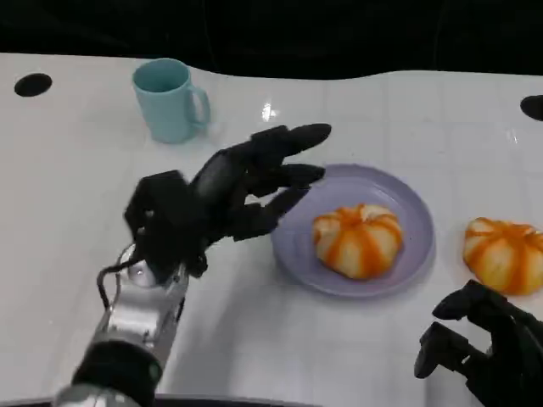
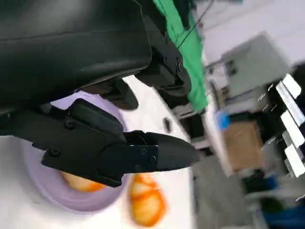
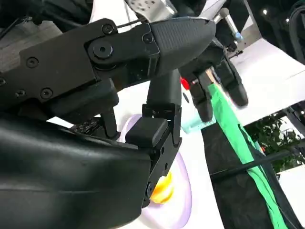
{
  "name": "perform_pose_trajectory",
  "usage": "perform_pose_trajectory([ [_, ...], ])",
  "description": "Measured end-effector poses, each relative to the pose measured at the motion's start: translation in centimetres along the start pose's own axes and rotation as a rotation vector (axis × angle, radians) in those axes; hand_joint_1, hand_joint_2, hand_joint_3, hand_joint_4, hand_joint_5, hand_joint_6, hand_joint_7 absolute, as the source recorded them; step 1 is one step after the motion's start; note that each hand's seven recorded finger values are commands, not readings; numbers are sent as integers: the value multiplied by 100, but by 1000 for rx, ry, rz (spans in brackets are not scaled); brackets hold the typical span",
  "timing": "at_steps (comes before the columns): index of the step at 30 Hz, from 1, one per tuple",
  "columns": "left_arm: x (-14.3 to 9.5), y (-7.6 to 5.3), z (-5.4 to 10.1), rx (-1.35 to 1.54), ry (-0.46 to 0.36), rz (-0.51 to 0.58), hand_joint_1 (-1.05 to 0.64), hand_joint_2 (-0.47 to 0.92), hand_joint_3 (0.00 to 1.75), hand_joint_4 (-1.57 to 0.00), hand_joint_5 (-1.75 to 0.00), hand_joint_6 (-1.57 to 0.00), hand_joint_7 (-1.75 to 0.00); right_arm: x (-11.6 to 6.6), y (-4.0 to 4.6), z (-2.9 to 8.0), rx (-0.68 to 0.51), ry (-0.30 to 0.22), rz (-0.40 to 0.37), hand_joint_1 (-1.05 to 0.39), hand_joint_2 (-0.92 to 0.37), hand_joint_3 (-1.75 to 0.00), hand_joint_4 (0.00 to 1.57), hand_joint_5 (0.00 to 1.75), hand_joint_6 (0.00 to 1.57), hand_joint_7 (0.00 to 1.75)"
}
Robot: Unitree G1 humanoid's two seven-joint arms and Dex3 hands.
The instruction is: Grasp the bread from the table and place it into the plate.
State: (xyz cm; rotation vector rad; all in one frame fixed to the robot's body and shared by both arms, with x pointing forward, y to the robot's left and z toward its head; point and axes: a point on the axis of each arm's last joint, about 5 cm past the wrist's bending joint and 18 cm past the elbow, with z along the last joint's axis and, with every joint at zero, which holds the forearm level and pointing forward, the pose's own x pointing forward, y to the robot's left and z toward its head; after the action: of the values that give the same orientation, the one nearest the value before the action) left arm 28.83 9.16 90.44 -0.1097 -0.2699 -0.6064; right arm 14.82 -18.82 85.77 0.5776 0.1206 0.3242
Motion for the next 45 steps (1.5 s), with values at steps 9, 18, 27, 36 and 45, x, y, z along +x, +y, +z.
perform_pose_trajectory([
  [9,-326,15,-28,-407,-64,151,-60,92,44,-62,-148,-68,-100,-2,-1,1,7,11,2,-53,-92,-21,71,156,79,102],
  [18,-722,10,10,-594,-53,216,-54,92,43,-71,-175,-57,-156,0,5,5,5,10,2,-54,-92,-19,73,155,82,99],
  [27,-1202,-173,16,-678,-16,306,-50,92,44,-75,-175,-53,-175,-11,12,7,5,10,4,-53,-92,-21,73,155,82,100],
  [36,-1375,-254,-11,-696,21,354,-51,92,40,-80,-175,-56,-175,-16,20,13,2,7,6,-53,-92,-22,72,156,81,100],
  [45,-1426,-275,-40,-699,47,381,-52,92,40,-80,-175,-55,-175,-16,21,18,1,7,7,-53,-92,-22,72,156,81,100],
])
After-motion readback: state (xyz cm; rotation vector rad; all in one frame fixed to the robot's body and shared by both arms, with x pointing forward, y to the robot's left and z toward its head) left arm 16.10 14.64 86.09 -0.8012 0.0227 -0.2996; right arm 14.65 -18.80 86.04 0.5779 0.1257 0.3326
